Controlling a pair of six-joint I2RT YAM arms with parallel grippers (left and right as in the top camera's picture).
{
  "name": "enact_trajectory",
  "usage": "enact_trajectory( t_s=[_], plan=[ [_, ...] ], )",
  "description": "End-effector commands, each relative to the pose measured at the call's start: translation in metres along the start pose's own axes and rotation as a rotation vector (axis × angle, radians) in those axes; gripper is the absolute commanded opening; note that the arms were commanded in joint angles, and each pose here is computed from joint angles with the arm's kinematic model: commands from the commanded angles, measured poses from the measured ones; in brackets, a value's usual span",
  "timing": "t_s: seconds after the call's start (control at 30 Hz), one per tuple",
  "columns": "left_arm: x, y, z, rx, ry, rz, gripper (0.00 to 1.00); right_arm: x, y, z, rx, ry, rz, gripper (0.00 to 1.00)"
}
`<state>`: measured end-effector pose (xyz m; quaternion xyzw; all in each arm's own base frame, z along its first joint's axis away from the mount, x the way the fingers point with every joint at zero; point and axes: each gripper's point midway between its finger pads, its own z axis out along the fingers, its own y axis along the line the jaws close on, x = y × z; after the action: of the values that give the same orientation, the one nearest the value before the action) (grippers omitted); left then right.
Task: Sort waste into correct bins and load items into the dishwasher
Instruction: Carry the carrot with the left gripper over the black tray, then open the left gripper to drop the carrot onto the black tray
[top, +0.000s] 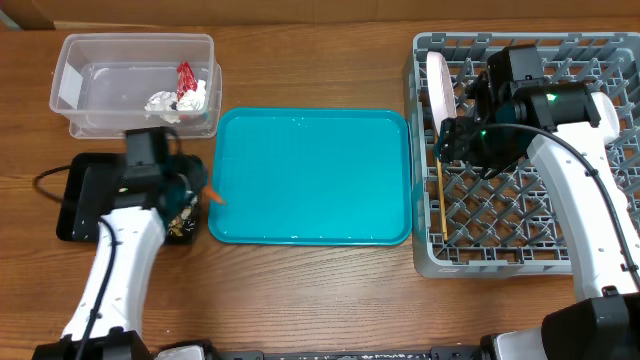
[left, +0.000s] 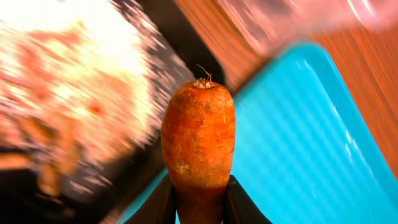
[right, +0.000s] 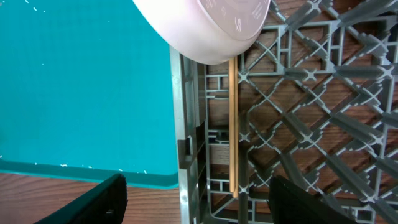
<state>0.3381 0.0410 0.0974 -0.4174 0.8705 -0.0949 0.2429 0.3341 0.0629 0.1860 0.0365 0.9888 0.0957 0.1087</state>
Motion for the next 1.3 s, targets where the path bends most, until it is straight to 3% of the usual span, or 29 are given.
enact_trajectory(
  t_s=[0.0, 0.2, 0.47, 0.57, 0.63, 0.73, 0.93, 1.13, 1.27],
  plan=[
    [-0.035, 0.027, -0.002, -0.077, -0.100, -0.044, 0.04, -0.002, 0.001, -0.010, 0.005, -0.034, -0.011, 0.75],
    [-0.063, 0.058, 0.019, -0.149, -0.154, -0.126, 0.05, -0.002, 0.001, -0.010, 0.005, -0.034, -0.012, 0.75],
    [-0.072, 0.075, 0.055, -0.178, -0.146, -0.158, 0.06, -0.002, 0.001, -0.010, 0.005, -0.034, -0.012, 0.75],
    [-0.072, 0.075, 0.059, -0.178, -0.147, -0.158, 0.14, -0.002, 0.001, -0.010, 0.006, -0.034, -0.012, 0.75],
    [-0.074, 0.074, 0.059, -0.173, -0.153, -0.157, 0.28, -0.002, 0.001, -0.010, 0.005, -0.034, -0.011, 0.75],
    [-0.074, 0.074, 0.059, -0.172, -0.154, -0.154, 0.31, -0.002, 0.001, -0.010, 0.005, -0.034, -0.012, 0.75],
    [-0.075, 0.061, 0.050, -0.122, -0.134, -0.145, 0.52, -0.002, 0.001, -0.010, 0.006, -0.034, -0.012, 0.76],
    [-0.092, 0.016, 0.001, -0.023, -0.144, -0.045, 0.58, -0.005, 0.001, -0.010, 0.002, -0.045, -0.013, 0.78],
    [-0.080, -0.020, -0.027, 0.044, -0.125, 0.089, 0.59, -0.010, 0.014, -0.010, -0.065, -0.066, -0.021, 0.81]
  ],
)
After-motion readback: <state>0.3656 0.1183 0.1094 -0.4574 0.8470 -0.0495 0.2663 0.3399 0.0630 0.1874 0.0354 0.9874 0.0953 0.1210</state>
